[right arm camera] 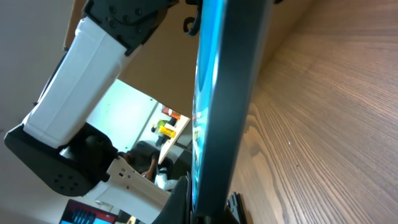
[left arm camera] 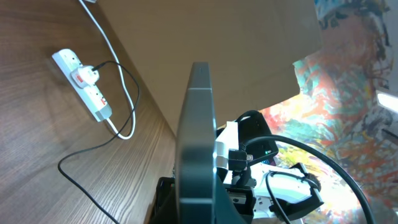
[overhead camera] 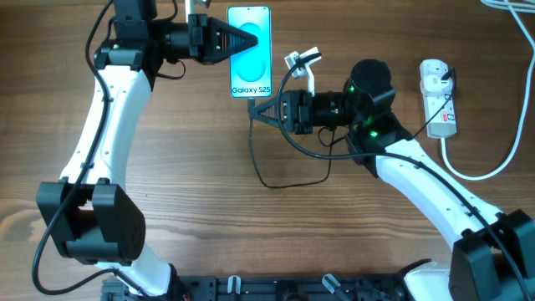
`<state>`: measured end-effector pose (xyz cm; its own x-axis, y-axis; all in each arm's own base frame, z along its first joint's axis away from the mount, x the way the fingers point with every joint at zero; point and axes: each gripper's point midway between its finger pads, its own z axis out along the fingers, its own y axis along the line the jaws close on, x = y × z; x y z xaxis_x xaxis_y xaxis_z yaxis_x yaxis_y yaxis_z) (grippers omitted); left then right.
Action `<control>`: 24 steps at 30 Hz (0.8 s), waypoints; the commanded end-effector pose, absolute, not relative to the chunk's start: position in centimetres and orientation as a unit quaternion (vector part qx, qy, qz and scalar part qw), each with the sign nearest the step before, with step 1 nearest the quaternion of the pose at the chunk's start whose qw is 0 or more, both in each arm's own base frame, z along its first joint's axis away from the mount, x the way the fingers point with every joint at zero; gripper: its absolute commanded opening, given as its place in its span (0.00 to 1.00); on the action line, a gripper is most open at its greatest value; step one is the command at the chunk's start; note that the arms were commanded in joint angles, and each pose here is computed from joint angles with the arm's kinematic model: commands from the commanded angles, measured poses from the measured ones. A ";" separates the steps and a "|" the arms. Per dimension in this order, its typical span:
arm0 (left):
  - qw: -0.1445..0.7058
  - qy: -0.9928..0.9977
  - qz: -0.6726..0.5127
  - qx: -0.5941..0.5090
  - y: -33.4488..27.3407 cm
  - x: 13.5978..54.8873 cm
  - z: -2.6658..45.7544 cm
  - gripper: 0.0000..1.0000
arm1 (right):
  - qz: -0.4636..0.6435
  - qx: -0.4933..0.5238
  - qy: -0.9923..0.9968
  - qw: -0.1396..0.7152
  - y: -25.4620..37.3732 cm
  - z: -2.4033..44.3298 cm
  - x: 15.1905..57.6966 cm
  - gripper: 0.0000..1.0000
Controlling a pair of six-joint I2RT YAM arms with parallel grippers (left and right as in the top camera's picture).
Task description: Plug charger to phone and switch on socket
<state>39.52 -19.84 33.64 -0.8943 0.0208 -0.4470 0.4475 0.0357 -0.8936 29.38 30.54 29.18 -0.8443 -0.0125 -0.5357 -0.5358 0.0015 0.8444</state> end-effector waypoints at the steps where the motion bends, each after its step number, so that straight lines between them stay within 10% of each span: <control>1: 0.147 0.688 -0.683 0.196 -21.1 37.8 34.8 0.04 | 0.671 -0.171 0.675 0.255 29.6 30.8 32.2 0.04; 9: 0.147 0.692 -0.681 0.190 -21.0 37.9 34.7 0.04 | 0.674 -0.180 0.674 0.243 28.9 30.7 32.0 0.05; 15: 0.156 0.695 -0.678 0.181 -20.2 38.4 34.6 0.04 | 0.671 -0.214 0.679 0.209 29.0 29.3 30.5 0.43; 24: 0.159 0.824 -0.540 0.064 -18.3 40.5 26.6 0.04 | 0.637 -0.200 0.708 0.230 26.3 26.7 32.4 0.53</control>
